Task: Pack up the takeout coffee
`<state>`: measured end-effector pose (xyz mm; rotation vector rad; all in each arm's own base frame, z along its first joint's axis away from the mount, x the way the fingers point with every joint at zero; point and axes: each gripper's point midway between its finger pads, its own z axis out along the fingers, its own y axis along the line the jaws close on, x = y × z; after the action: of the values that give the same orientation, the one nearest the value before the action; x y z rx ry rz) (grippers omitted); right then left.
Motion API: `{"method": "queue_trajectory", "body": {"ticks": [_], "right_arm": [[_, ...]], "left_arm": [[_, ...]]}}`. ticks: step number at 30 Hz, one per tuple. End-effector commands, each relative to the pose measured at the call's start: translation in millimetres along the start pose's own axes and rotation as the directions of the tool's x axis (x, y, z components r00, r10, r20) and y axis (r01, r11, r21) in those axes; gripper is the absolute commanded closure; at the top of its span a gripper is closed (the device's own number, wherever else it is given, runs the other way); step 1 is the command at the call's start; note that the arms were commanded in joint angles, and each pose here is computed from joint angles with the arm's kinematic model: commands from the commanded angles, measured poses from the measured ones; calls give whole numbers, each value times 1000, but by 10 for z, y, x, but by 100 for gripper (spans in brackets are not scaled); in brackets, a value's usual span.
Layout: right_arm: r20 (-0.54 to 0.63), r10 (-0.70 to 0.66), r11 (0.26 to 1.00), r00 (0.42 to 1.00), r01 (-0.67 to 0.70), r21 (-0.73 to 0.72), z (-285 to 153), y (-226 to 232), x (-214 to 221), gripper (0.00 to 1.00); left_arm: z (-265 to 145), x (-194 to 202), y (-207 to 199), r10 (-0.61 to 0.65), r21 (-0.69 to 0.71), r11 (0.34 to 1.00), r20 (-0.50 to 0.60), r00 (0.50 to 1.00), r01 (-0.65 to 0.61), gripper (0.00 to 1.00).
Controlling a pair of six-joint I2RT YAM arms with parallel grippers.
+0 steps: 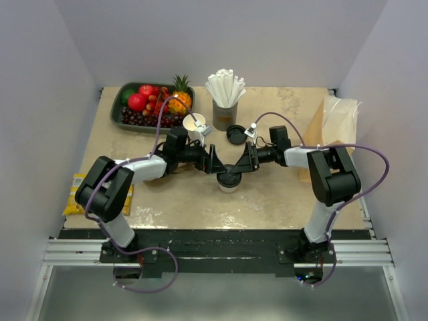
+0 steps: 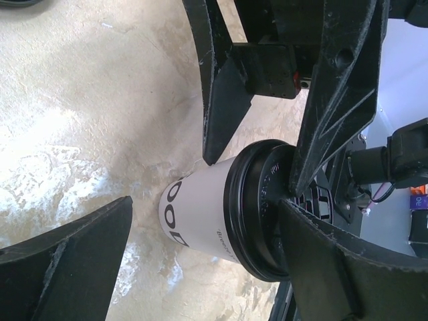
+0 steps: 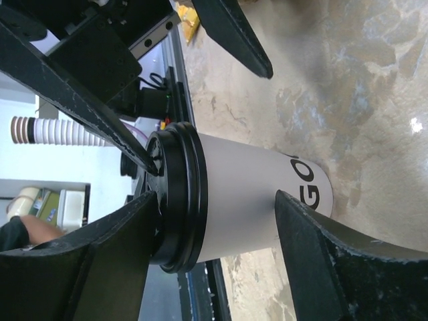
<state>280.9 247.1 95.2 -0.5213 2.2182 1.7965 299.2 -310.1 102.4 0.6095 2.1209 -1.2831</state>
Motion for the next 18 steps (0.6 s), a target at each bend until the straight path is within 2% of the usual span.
{"method": "queue_trajectory", "body": {"ticks": [1, 5, 8, 11, 12, 17, 18], "right_arm": [[2, -105, 994, 994, 105, 10, -25, 219, -128, 20], [9, -166, 986, 986, 166, -4, -59, 387, -199, 9], [5, -167, 986, 986, 167, -3, -68, 442, -227, 9], [10, -144, 989, 990, 143, 41, -71, 379, -267, 10], [22, -128, 989, 991, 127, 71, -64, 324, -305, 11], [26, -44, 994, 999, 41, 104, 33, 108, -352, 13], [32, -79, 992, 996, 76, 96, 56, 128, -430, 13]], "left_arm": [[-62, -81, -76, 72, 25, 997, 19, 997, -73, 5], [-95, -183, -209, 72, 75, 994, 44, 996, -75, 5], [-130, -241, -282, 48, 105, 993, 59, 997, -54, 5], [-199, -273, -360, 77, 116, 990, 62, 995, -84, 5], [-234, -300, -403, 120, 118, 985, 71, 990, -128, 5], [-249, -108, -301, 142, 60, 988, 22, 990, -143, 4], [-242, -91, -288, 145, 57, 988, 18, 989, -146, 4]]}}
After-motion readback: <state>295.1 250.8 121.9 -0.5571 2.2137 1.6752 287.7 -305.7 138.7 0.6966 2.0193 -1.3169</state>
